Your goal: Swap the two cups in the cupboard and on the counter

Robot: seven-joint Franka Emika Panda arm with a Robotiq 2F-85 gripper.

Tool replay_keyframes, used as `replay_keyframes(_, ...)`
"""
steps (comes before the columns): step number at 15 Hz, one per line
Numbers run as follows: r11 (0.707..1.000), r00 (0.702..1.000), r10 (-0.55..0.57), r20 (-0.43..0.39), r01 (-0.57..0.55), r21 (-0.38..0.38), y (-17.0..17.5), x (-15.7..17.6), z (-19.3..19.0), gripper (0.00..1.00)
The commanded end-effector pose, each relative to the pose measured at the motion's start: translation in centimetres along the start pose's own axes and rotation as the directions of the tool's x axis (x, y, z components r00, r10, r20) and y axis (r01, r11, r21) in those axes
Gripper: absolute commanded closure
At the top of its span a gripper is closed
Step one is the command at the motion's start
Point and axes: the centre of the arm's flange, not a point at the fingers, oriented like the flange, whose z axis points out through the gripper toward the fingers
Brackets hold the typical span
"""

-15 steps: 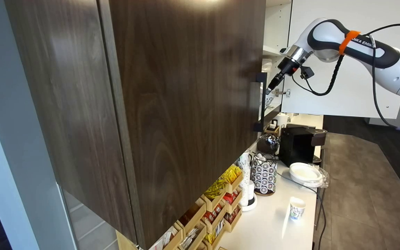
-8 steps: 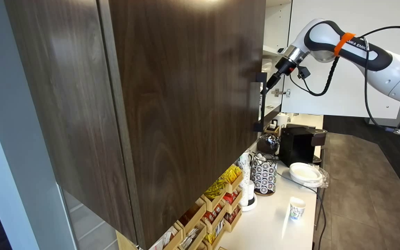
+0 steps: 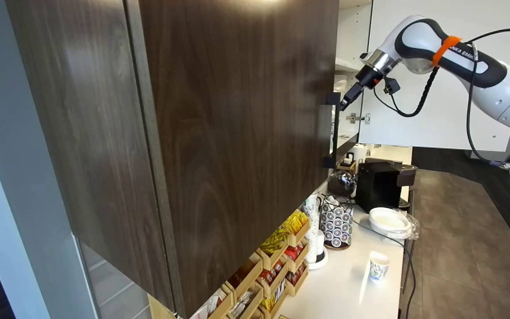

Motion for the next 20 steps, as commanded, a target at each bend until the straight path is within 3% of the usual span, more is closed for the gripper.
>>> replay_keyframes(1,1.0,0.999,-0.01,-0.035,0.01,-0.005,0.2,-2.3,-3.6,0.0)
replay_keyframes(8,0.995,0.994,-0.1,-0.049,0.101,0.024,-0.8,-8.4,-9.1,0.0)
replay_keyframes(13,0.99,0.988,-0.143,0.066,0.142,0.019,-1.8,-11.9,-10.8,0.0)
replay_keyframes(18,0.992,0.983,-0.124,0.132,0.123,0.017,-1.9,-14.7,-11.2,0.0)
replay_keyframes(19,0.992,0.987,-0.125,0.097,0.125,0.006,-0.9,-11.2,-12.1,0.0)
replay_keyframes(20,0.992,0.987,-0.122,0.1,0.122,0.008,-1.0,-11.5,-12.1,0.0)
